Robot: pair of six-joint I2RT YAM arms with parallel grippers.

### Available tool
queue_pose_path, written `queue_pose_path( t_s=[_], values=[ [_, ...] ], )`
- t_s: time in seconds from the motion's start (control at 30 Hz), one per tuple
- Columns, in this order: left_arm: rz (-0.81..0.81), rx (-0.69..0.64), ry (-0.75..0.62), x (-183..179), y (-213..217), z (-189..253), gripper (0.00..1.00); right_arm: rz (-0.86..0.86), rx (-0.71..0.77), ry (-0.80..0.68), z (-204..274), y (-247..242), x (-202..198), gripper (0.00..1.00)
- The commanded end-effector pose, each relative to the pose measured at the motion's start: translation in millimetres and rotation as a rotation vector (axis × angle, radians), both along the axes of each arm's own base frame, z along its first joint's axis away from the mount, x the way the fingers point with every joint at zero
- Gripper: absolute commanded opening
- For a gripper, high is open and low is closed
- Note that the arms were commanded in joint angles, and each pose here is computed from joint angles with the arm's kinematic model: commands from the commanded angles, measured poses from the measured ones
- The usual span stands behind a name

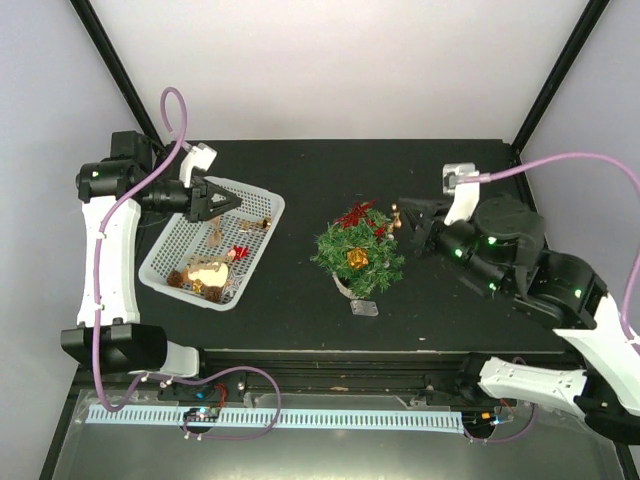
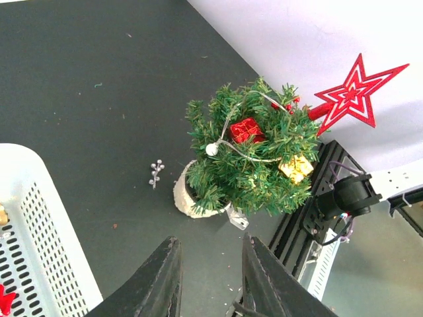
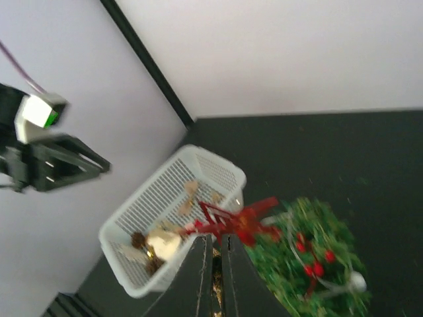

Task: Decorate the small christmas tree

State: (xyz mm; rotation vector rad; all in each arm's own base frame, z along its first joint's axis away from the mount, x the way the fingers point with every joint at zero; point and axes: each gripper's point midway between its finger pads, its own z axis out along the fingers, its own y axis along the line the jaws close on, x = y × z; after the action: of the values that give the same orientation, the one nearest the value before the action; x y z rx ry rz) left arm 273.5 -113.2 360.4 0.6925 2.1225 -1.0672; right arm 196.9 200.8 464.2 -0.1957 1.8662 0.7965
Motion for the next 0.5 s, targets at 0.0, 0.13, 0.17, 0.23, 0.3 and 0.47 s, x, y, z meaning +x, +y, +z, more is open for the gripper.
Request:
queue_pose_path(
  t_s=[0.0, 0.13, 0.17, 0.23, 0.3, 0.47],
  values=[
    [-0.011, 0.011, 0.022, -4.0, -3.2, -3.0, 0.28, -0.07, -0.023, 0.132, -59.3, -3.9, 5.2, 0.01],
    [-0.021, 0.021, 0.035, -5.0, -8.1, -6.9, 0.28, -0.063, -0.014, 0.192, -85.7, 0.5, 3.1, 0.01],
    [-0.023, 0.026, 0.035, -5.6, -9.3, -8.1, 0.29, -0.08, -0.021, 0.21, -95.2, -1.1, 3.9, 0.01],
    [-0.022, 0.04, 0.031, -6.3, -11.2, -9.8, 0.29, -0.136, -0.022, 0.226, -109.3, -9.5, 7.4, 0.01],
    [-0.025, 0.045, 0.028, -8.4, -13.6, -10.4, 0.3, -0.2, -0.02, 0.243, -121.2, -22.4, 8.8, 0.01],
    [-0.028, 0.059, 0.04, -11.8, -15.2, -15.2, 0.31, -0.315, -0.047, 0.3, -147.8, -46.9, 9.9, 0.01]
  ],
)
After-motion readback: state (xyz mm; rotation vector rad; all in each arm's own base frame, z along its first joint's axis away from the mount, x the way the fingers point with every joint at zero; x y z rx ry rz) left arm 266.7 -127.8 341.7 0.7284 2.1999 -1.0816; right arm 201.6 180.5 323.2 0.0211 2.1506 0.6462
